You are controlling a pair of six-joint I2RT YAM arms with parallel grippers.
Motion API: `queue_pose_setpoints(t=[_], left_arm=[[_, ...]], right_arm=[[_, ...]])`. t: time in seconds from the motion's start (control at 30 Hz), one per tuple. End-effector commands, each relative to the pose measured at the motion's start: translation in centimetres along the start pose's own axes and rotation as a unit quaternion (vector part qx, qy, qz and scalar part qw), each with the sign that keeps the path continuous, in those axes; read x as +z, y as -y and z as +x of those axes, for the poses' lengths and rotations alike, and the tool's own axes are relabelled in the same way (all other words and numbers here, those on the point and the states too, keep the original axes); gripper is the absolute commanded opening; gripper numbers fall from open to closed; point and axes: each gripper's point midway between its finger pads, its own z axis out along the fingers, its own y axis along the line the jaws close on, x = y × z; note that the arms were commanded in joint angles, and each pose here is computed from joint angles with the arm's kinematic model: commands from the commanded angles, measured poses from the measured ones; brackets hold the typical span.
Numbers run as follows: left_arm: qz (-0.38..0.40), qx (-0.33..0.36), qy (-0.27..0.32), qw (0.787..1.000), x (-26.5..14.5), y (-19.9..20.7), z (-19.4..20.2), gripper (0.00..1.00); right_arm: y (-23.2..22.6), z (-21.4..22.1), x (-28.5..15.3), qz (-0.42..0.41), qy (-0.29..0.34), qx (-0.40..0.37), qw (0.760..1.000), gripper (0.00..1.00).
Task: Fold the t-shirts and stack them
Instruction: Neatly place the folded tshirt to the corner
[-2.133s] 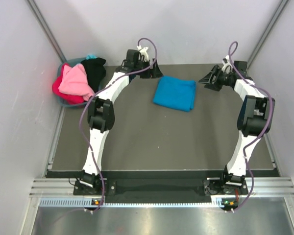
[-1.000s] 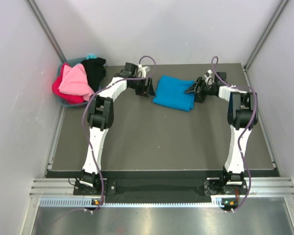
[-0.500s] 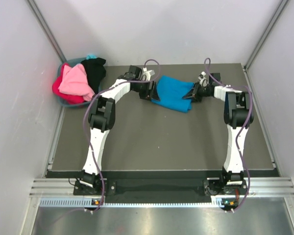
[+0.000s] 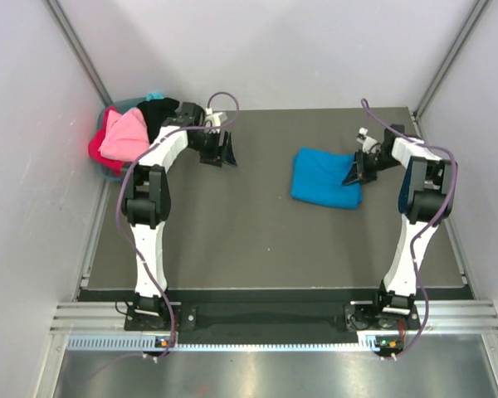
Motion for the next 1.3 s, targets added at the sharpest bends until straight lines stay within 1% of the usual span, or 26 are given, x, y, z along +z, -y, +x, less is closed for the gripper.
queue_pose_setpoints(t=[0.0, 0.17, 0.2, 0.23, 0.27, 0.3, 0.33, 0.37, 0.4, 0.5, 0.67, 0.87, 0.93, 1.1, 1.13, 1.27], left_arm=[[-0.059, 0.054, 0.012, 0.997, -2.7, 0.9, -0.7, 0.75], [-0.079, 0.074, 0.024, 0.994, -4.0, 1.0, -1.3, 0.76], [-0.077, 0.077, 0.029, 0.994, -4.3, 1.4, -1.5, 0.76], [-0.076, 0.079, 0.032, 0.993, -4.5, 1.5, -1.7, 0.76], [-0.077, 0.081, 0.037, 0.993, -4.7, 1.6, -2.0, 0.76], [-0.075, 0.082, 0.040, 0.993, -4.8, 1.8, -2.2, 0.76], [-0.076, 0.082, 0.040, 0.993, -4.9, 1.9, -2.3, 0.76], [-0.076, 0.080, 0.041, 0.993, -4.9, 1.9, -2.4, 0.76], [-0.076, 0.081, 0.043, 0.993, -5.0, 2.0, -2.5, 0.76], [-0.076, 0.084, 0.047, 0.992, -5.3, 2.2, -2.7, 0.76], [-0.068, 0.077, 0.044, 0.994, -5.3, 2.5, -2.3, 0.76], [-0.048, 0.060, 0.035, 0.996, -4.8, 3.0, -1.7, 0.75], [-0.044, 0.060, 0.035, 0.997, -4.9, 3.2, -1.6, 0.75], [-0.041, 0.061, 0.036, 0.997, -4.8, 3.3, -1.7, 0.75], [-0.040, 0.058, 0.036, 0.997, -4.8, 3.3, -1.8, 0.75], [-0.035, 0.054, 0.037, 0.997, -4.4, 3.3, -1.8, 0.75]], right_arm=[[-1.0, 2.2, -4.4, 0.034, -0.053, -0.113, 0.992, 0.00], [-0.5, 6.0, -7.4, 0.066, -0.102, -0.150, 0.981, 0.00], [0.1, 7.7, -7.9, 0.066, -0.118, -0.149, 0.980, 0.00], [-0.1, 8.1, -8.9, 0.077, -0.114, -0.158, 0.978, 0.00], [0.7, 8.7, -9.8, 0.090, -0.115, -0.154, 0.977, 0.00], [1.0, 10.1, -10.1, 0.092, -0.124, -0.151, 0.977, 0.00], [1.0, 10.4, -11.2, 0.104, -0.116, -0.155, 0.976, 0.00], [1.6, 11.0, -12.0, 0.111, -0.111, -0.143, 0.977, 0.00], [1.9, 12.3, -12.1, 0.110, -0.120, -0.134, 0.978, 0.00], [3.4, 14.1, -13.5, 0.131, -0.119, -0.115, 0.978, 0.00], [6.2, 15.1, -15.7, 0.170, -0.102, -0.075, 0.977, 0.00], [9.0, 16.1, -18.4, 0.219, -0.105, -0.051, 0.969, 0.00], [9.3, 16.7, -19.2, 0.235, -0.115, -0.051, 0.964, 0.00], [9.5, 20.0, -21.3, 0.249, -0.152, -0.052, 0.955, 0.00], [9.7, 20.5, -22.0, 0.260, -0.157, -0.054, 0.951, 0.00], [10.6, 22.7, -23.7, 0.267, -0.167, -0.038, 0.948, 0.00]])
